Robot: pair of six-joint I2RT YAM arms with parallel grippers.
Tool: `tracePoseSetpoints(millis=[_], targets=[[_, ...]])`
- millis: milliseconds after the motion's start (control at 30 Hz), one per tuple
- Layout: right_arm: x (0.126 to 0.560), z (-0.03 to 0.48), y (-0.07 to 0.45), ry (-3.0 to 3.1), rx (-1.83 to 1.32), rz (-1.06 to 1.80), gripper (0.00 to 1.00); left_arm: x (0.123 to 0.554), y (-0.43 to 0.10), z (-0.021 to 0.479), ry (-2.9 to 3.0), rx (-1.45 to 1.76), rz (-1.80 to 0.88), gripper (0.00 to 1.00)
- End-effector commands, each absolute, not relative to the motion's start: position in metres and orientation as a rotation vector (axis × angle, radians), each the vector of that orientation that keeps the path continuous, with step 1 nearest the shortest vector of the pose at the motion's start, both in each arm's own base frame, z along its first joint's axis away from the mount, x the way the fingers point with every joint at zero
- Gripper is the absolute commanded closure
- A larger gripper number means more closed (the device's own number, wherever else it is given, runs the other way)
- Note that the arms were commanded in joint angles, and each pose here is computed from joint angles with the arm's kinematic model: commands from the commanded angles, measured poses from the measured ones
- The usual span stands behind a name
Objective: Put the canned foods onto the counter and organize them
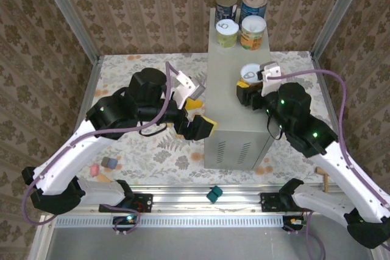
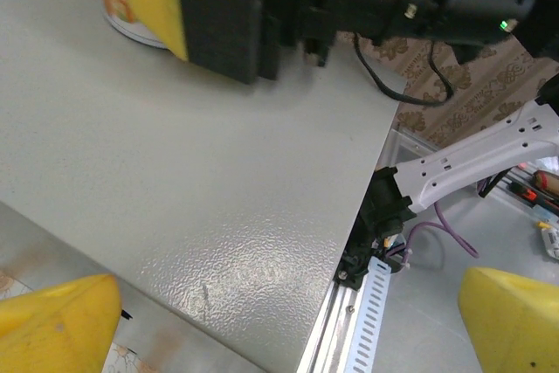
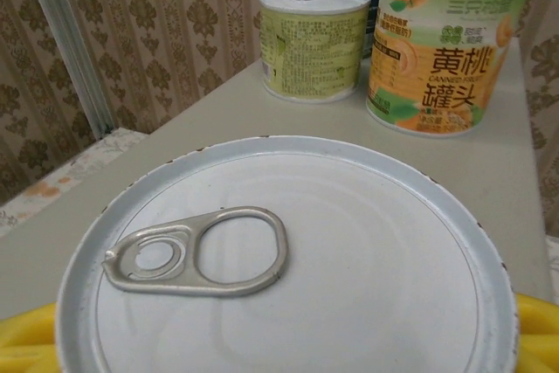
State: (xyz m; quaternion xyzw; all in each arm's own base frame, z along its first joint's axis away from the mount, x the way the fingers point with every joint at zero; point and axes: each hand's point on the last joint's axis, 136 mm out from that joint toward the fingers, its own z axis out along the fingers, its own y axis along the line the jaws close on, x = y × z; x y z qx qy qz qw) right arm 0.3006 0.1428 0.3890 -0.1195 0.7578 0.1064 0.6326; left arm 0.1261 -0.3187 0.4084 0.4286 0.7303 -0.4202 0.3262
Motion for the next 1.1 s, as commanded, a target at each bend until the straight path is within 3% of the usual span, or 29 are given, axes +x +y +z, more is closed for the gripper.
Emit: tracePoseSetpoints(millis=[0,233,400,633,1067], targets=[[0.311,0.385,0.148,1.752,-0.27,0.323,0.26,0.124,-0.314,0.412,1.875,1.139,-1.1,0.0],[0.326,0.378,0.146,1.77,-0.26,0.33,0.21,0.125,-0.316,0.414,1.849,1.142,-1.144,0.0],[0.32,0.378,0.144,1.764,-0.257,0.344,0.14,0.128,-0.318,0.413,1.846,1.143,-1.158,0.0],[0.309,0.374,0.139,1.768,-0.25,0.344,0.12,0.129,-0.32,0.411,1.847,1.136,-1.177,0.0],[0.32,0.366,0.133,1.792,-0.216,0.299,0.27,0.127,-0.316,0.413,1.839,1.11,-1.186,0.0]])
